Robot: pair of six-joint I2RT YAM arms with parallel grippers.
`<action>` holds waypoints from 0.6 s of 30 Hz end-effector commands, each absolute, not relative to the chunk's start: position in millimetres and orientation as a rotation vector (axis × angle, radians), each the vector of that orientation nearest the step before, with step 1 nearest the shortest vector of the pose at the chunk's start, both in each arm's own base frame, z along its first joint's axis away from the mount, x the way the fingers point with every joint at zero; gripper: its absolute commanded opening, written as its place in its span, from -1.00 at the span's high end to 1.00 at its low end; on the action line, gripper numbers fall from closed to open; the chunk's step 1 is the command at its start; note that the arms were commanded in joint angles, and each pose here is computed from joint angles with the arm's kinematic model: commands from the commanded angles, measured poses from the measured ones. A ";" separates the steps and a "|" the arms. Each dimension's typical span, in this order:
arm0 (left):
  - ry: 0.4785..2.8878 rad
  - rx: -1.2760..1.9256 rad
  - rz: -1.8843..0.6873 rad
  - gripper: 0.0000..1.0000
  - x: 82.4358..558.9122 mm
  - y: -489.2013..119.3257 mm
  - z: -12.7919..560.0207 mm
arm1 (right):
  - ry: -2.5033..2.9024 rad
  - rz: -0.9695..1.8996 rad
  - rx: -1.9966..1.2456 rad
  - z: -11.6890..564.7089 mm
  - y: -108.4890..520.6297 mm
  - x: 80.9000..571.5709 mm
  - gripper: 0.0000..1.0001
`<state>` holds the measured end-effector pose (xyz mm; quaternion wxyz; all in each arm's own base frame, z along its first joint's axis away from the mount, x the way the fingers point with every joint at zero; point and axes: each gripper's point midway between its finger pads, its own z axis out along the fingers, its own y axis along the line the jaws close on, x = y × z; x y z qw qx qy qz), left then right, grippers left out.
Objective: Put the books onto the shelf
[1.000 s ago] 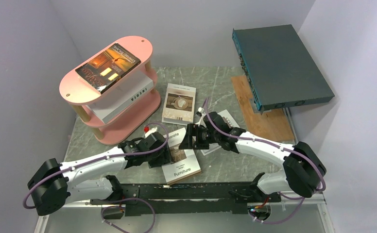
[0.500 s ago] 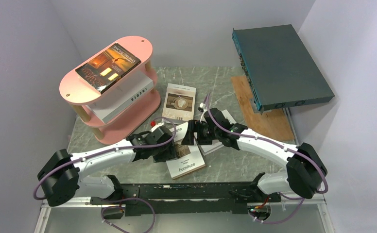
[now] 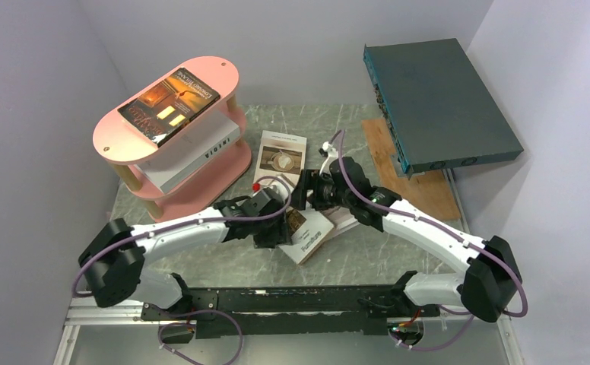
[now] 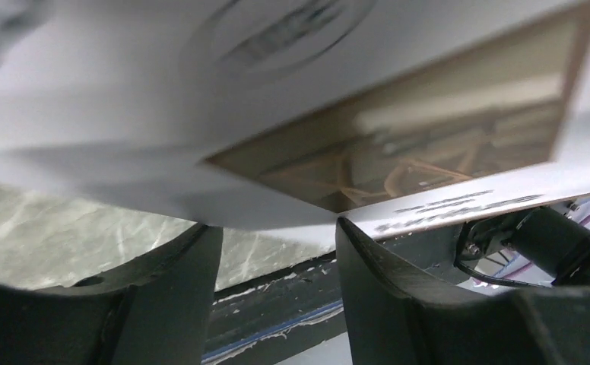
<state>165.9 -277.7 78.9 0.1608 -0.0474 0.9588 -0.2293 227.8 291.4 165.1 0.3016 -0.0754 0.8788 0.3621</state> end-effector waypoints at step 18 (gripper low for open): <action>2.327 0.036 -1.143 -0.14 221.1 -385.8 186.9 | 2.036 1.075 -0.081 265.9 262.7 263.7 -0.79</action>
